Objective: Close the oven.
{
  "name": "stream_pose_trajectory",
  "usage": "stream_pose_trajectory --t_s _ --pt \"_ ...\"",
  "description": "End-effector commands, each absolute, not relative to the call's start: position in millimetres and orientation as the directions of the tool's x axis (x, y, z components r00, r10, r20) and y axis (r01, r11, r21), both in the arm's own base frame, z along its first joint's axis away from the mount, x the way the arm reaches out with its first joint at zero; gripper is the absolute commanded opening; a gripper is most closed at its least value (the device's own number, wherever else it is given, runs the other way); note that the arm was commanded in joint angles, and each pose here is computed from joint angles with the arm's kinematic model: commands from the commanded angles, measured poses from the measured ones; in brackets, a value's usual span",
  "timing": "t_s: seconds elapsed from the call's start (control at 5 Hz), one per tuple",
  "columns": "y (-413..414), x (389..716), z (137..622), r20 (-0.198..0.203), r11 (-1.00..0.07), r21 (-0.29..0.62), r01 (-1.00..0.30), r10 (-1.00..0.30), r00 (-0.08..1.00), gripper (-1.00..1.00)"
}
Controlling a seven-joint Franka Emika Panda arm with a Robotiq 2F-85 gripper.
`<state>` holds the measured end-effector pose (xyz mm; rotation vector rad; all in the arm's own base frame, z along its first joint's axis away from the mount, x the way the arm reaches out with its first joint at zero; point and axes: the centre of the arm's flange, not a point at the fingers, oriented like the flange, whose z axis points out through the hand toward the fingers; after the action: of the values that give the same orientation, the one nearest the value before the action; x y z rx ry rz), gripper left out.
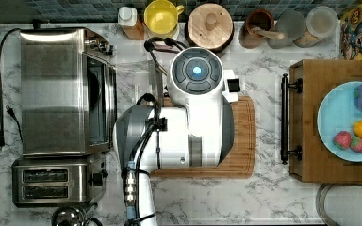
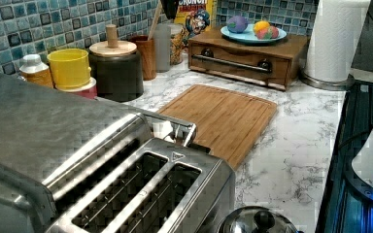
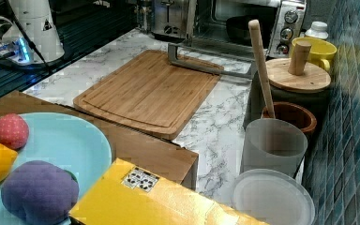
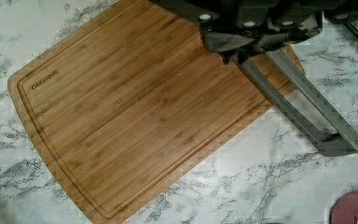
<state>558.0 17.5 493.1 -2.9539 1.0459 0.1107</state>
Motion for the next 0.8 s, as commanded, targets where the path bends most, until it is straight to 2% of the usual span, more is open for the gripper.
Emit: stream_pose_trajectory --t_s 0.2,0.4,0.6,0.8 --pt "16 550 466 -0.04 -0.799 -0.031 -0.6 -0.599 0.8 -1.0" --pt "-21 538 432 -0.093 -0.864 -0.143 -0.482 -0.473 0.876 -1.0" --pt "-72 529 381 -0.175 -0.856 -0.26 -0.446 -0.413 0.894 -1.0" --pt "-97 515 358 -0.093 -0.838 -0.389 -0.384 -0.378 0.921 -1.0"
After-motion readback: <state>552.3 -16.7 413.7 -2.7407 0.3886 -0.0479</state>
